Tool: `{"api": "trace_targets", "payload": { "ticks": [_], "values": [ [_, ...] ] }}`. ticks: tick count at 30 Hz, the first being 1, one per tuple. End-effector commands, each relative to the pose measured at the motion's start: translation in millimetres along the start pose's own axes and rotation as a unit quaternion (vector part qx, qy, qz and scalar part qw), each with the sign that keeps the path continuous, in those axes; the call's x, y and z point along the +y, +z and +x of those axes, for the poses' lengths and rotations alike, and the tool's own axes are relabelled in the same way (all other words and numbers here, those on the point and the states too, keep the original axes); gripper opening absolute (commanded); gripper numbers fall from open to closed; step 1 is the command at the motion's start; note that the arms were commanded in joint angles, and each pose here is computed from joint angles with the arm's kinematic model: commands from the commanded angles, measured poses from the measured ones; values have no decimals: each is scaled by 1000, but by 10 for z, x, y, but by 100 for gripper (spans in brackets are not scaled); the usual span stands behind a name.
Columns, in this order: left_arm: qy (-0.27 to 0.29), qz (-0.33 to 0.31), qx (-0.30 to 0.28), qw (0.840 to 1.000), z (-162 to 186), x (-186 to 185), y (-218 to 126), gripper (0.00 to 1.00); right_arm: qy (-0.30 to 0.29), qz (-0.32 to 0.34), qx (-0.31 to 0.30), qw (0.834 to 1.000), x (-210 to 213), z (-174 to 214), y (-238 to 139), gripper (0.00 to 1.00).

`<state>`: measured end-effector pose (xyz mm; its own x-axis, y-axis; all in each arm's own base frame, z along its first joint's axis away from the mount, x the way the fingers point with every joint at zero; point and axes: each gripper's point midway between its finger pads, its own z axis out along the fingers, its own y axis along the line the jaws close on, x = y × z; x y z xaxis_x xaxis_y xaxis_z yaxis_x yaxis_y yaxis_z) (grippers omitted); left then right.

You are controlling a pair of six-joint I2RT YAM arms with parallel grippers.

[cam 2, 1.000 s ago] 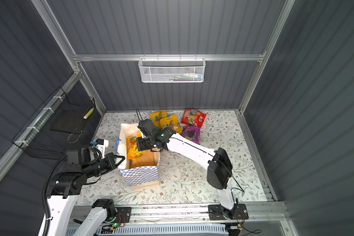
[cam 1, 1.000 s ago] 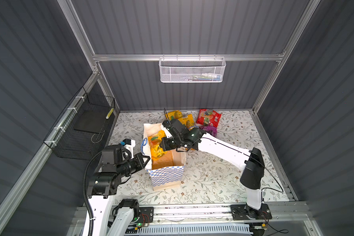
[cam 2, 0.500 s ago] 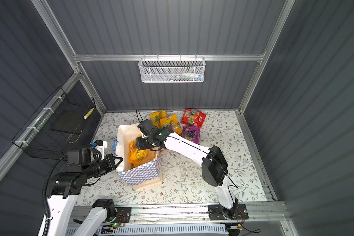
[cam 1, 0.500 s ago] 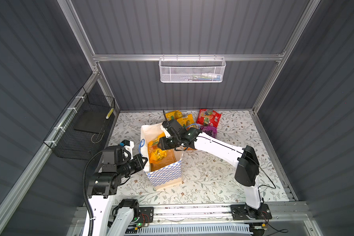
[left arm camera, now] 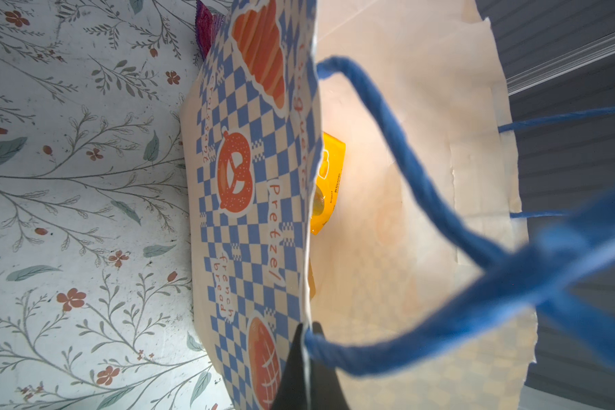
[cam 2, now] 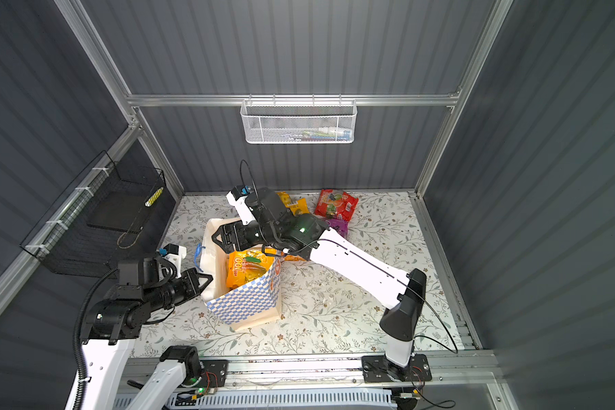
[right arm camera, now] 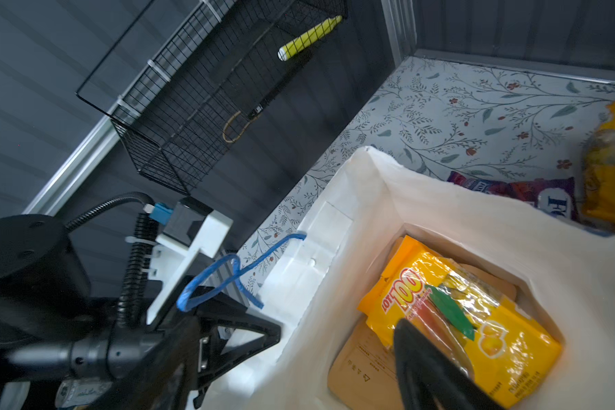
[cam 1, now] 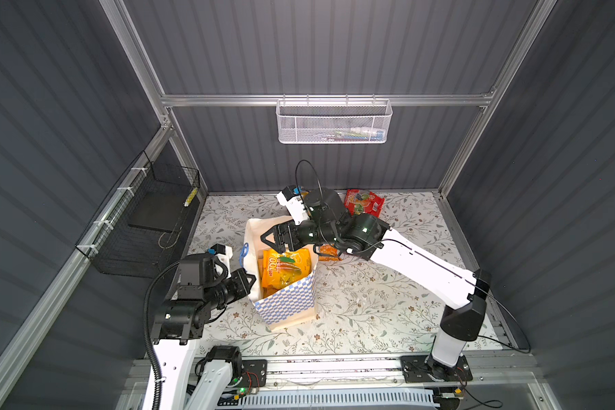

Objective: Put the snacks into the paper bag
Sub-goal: 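Lower the mango bag into the paper bag and open the right gripper, then withdraw the right gripper toward the purple grape snack bag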

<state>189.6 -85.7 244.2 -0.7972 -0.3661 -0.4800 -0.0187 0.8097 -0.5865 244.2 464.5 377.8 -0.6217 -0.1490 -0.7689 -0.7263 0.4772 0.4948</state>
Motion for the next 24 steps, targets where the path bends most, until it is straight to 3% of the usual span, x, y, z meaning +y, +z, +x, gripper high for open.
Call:
{"api": "trace_targets", "payload": {
  "ticks": [1,2,12,18,24],
  "values": [
    [6,-13,4,1000,14,19,-44,0,-36,-15,-17,999,203,-137,-283,94],
    [6,-15,4,1000,16,28,-45,0,-46,-10,-27,999,220,-182,-387,99],
    [9,-44,-13,999,-71,77,-123,0,-74,144,-110,981,-275,-263,-1383,99],
    [10,-48,-15,999,-81,82,-132,0,4,218,-121,969,-979,3,-1869,99],
    [9,-47,-14,999,-90,78,-124,0,121,274,-162,940,-1822,430,-2288,99]
  ]
}}
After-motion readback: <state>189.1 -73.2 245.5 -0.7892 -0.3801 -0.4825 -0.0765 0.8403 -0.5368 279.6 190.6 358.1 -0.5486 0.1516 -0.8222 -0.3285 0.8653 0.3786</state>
